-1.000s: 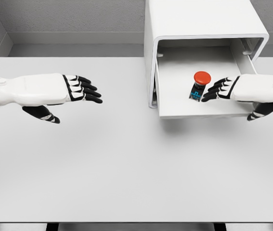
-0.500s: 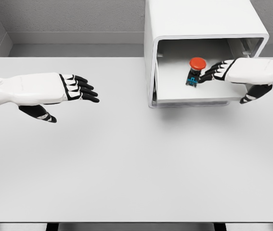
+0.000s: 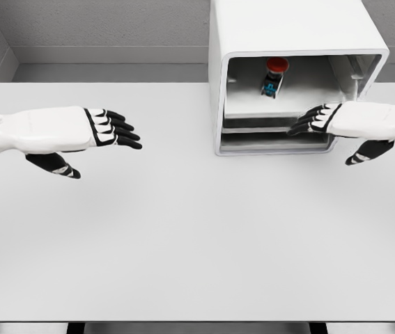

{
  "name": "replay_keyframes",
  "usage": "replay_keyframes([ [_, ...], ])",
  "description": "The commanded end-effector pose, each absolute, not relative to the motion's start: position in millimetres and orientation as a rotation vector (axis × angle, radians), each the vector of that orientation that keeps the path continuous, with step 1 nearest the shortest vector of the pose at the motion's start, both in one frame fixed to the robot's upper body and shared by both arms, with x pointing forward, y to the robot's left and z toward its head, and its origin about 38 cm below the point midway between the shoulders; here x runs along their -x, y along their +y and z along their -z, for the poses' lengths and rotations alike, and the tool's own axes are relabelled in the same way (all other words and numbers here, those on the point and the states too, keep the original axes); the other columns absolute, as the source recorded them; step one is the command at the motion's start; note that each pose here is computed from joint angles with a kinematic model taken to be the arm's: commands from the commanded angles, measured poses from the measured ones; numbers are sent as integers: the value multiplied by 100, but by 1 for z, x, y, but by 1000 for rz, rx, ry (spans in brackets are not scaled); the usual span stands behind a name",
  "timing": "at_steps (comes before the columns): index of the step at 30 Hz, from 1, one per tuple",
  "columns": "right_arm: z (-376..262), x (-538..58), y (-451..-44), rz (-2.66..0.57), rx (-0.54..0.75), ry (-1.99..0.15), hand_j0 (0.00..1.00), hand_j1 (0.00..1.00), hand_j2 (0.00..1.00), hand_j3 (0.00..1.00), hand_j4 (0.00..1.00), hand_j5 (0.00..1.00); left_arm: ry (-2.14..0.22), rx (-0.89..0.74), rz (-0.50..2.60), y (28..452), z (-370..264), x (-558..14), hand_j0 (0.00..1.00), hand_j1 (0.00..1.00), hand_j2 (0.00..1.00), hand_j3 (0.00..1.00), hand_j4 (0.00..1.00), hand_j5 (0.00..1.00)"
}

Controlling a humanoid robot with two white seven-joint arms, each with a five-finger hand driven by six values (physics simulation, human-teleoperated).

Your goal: Slide open multi-storey tabletop storage cabinets and put open load switch and slide close multi-storey tabletop storage cabinets

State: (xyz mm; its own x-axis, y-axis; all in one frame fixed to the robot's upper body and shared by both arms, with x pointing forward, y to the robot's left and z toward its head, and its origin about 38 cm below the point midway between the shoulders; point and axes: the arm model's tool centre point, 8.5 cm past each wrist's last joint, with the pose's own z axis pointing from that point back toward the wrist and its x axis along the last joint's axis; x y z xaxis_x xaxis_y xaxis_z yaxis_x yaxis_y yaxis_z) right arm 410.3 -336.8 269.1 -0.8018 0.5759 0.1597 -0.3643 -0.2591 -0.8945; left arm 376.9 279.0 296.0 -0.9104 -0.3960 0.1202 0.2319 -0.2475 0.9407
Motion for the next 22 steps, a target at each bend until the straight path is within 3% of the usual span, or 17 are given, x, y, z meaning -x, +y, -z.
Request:
replay_keyframes([
  [1,-282,-403,-342,-2047,265,-1456,100,100,100,100,100,100,-1624,-196,2192,280,-297,-377,100,100,100,100,100,100],
  [9,-255,-393,-343,-1956,117,-1456,100,100,100,100,100,100,-1599,-202,2191,286,-294,-375,100,100,100,100,100,100],
  [22,-254,-386,-356,-1910,87,-1431,100,100,100,100,100,100,-1575,-191,2188,290,-288,-374,100,100,100,100,100,100],
])
